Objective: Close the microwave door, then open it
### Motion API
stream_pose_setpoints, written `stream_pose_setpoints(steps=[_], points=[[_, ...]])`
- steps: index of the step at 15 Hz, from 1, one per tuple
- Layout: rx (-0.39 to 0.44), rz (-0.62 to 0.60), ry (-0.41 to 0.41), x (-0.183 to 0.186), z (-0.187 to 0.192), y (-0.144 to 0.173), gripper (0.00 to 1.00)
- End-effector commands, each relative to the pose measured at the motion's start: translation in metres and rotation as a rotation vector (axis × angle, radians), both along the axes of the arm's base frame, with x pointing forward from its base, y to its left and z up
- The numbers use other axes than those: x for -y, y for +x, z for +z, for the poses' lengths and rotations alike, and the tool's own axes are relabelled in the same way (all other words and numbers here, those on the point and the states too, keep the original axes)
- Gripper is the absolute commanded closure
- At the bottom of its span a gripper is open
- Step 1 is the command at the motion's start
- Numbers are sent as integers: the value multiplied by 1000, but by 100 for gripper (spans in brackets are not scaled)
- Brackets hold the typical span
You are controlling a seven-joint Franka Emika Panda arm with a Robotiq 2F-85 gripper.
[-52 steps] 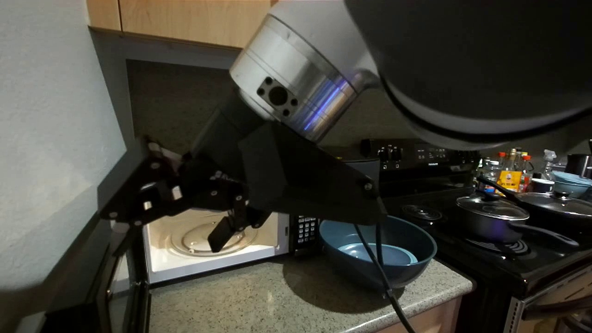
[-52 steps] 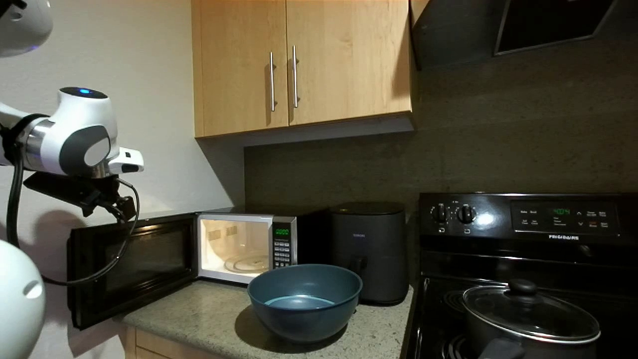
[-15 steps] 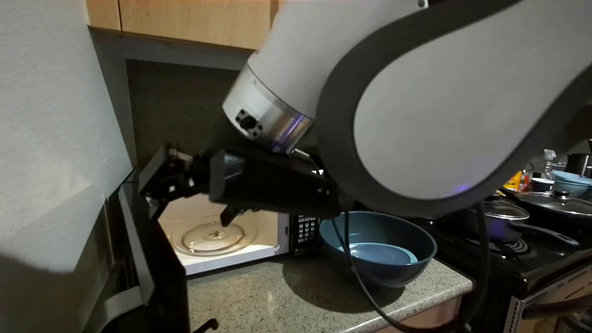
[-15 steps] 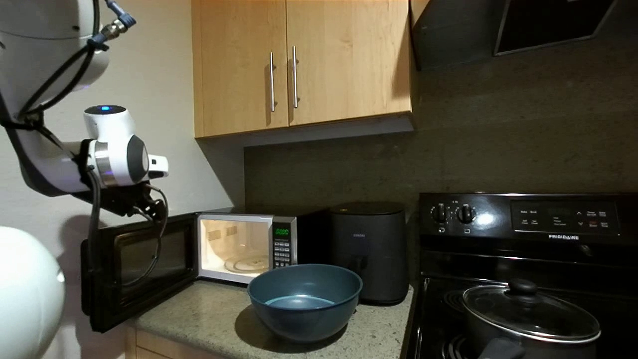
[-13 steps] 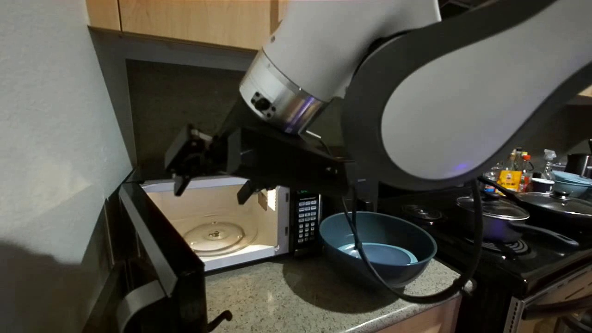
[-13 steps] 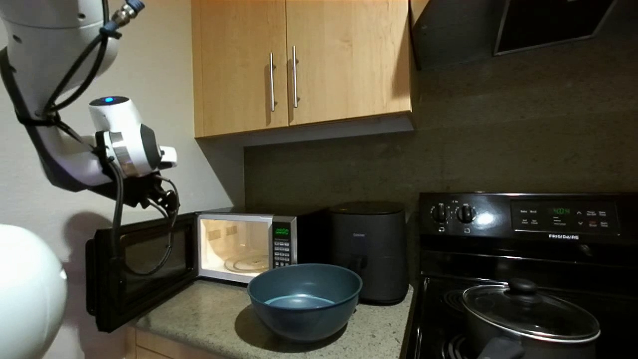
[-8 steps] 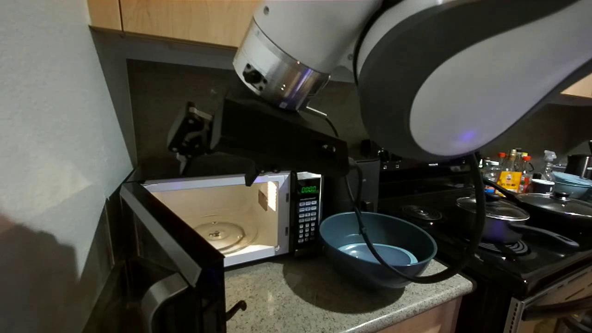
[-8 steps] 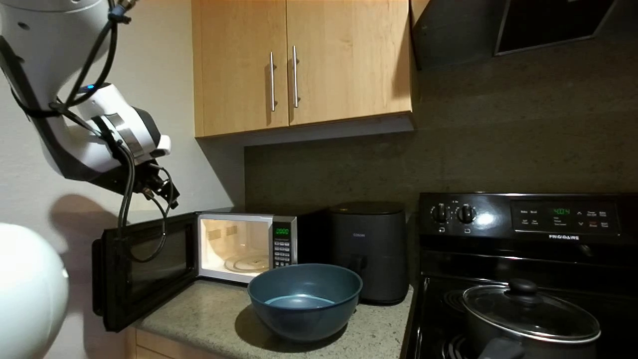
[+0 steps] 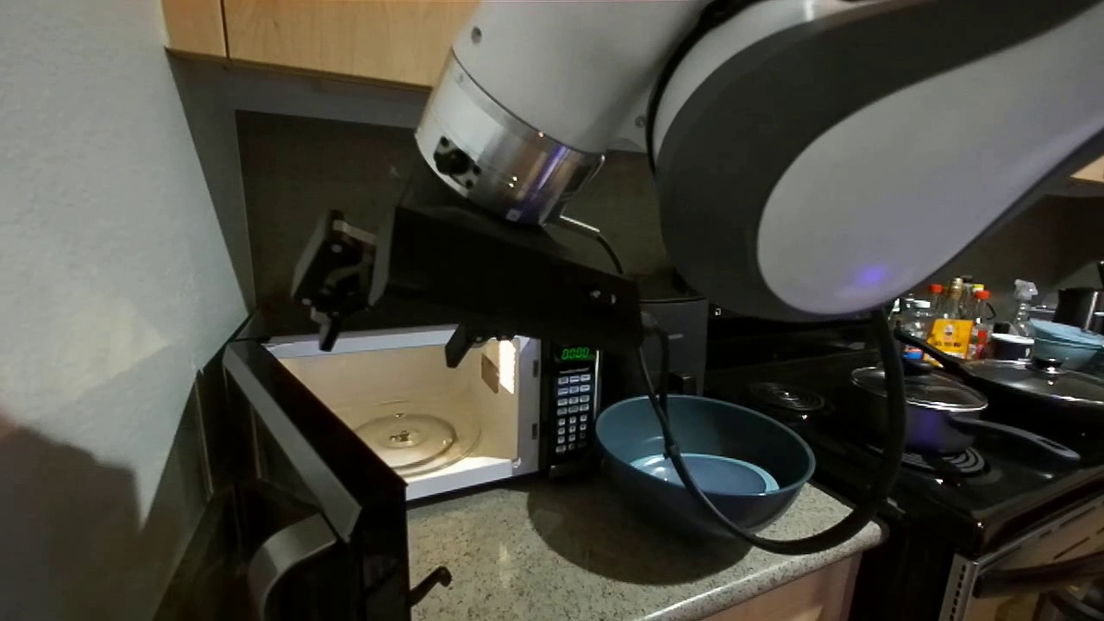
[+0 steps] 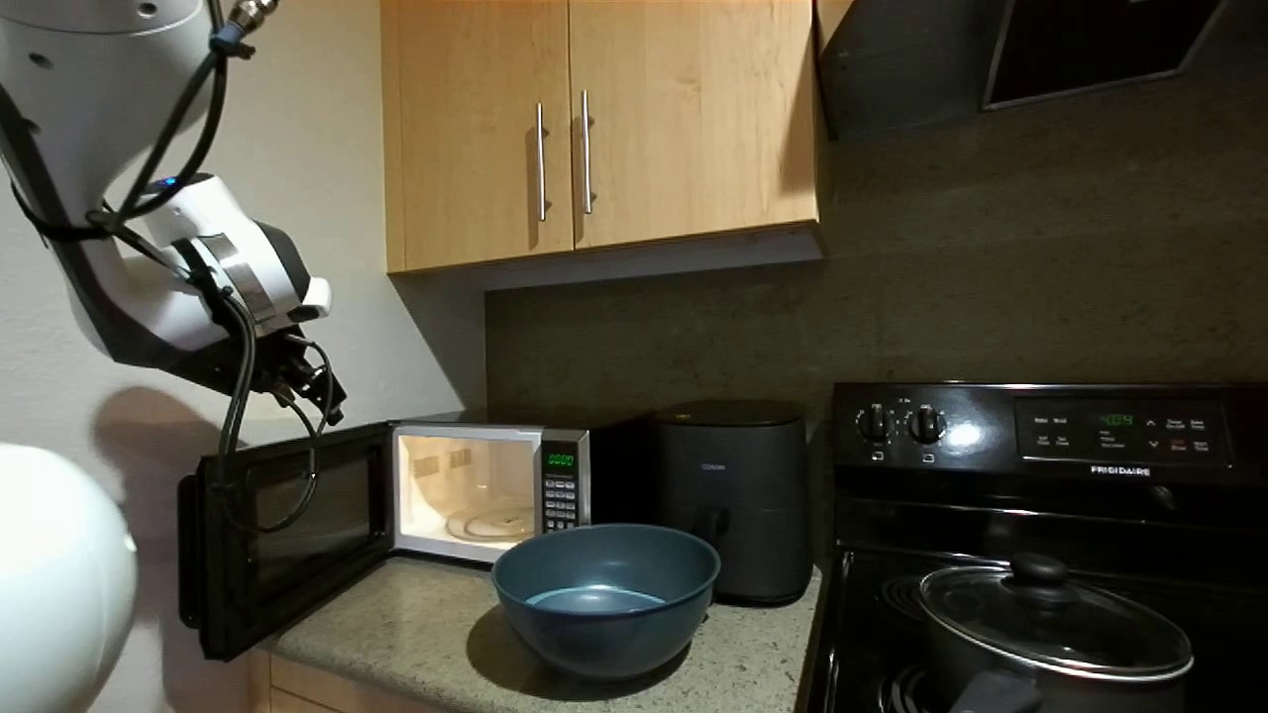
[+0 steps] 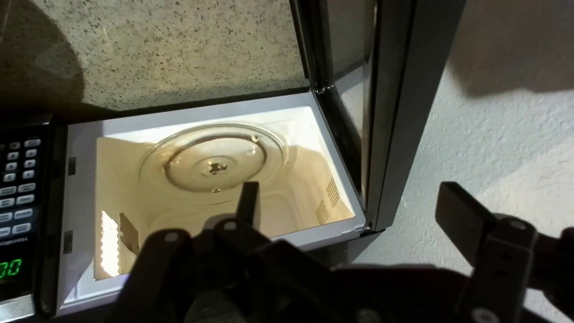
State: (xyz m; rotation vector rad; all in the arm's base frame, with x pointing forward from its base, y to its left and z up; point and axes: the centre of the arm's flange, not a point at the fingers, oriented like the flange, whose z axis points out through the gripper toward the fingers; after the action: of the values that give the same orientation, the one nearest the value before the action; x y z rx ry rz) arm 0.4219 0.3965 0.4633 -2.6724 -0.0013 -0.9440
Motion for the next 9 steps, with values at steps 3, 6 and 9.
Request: stream_pose_setpoints(steps=[3,6,9], points=[[29,134,130,-16,1,-8,0],[1,214,194,-26,1,-12,0],[-73,264,214,-43,-18,-22,0]])
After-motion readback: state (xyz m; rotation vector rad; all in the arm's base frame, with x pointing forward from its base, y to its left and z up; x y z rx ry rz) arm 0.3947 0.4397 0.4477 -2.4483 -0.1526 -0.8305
